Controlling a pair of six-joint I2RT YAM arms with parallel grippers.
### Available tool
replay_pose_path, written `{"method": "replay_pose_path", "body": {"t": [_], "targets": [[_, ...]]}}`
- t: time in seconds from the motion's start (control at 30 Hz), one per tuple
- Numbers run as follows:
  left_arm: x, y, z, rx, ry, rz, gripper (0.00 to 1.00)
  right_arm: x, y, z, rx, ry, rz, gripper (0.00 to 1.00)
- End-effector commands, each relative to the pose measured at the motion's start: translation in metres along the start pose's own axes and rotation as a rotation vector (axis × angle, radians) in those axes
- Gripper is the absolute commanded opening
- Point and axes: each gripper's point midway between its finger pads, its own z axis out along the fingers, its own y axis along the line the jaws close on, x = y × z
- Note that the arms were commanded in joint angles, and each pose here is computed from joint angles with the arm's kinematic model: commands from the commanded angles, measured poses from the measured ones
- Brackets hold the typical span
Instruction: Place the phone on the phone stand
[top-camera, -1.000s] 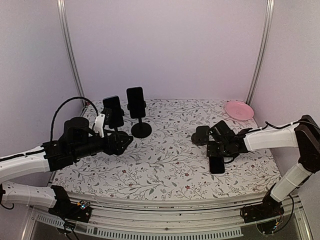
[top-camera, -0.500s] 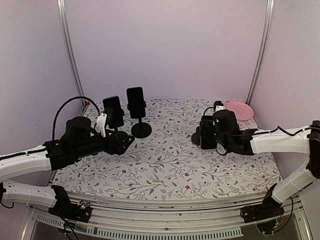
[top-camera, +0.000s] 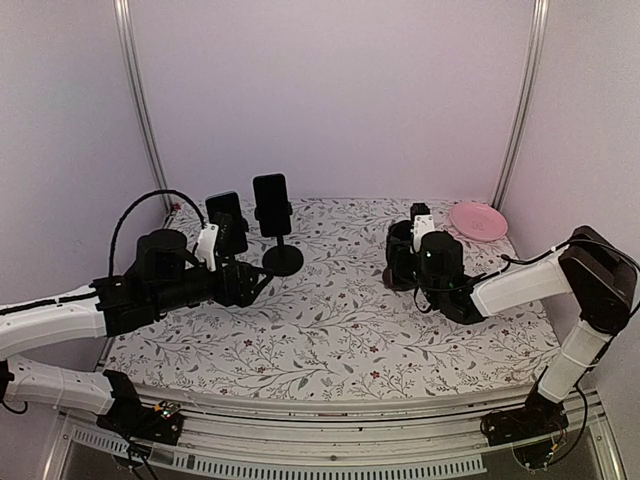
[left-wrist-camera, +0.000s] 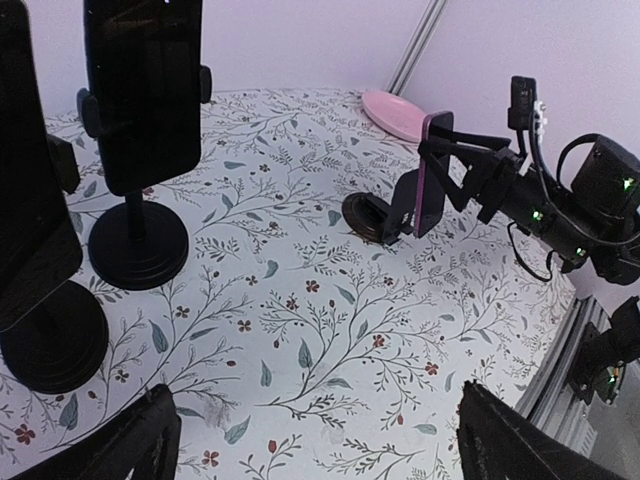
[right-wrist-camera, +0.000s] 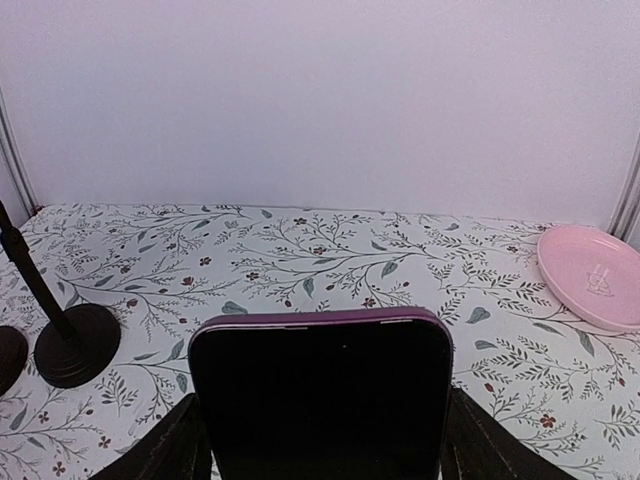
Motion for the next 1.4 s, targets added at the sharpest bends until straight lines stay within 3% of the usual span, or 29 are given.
{"method": "replay_pose_path", "body": {"t": [0.0, 1.37], "targets": [[-0.017, -0.014, -0.002, 0.04, -0.037, 0.01, 0.97, -0.03, -0.002, 0.005, -0.014, -0.14, 0.034, 0.48], [-0.022, -0.019, -0.001, 0.057, -0.042, 0.013, 0.97, 0.022, -0.021, 0.035, 0.104, -0.041, 0.11, 0.54]]}}
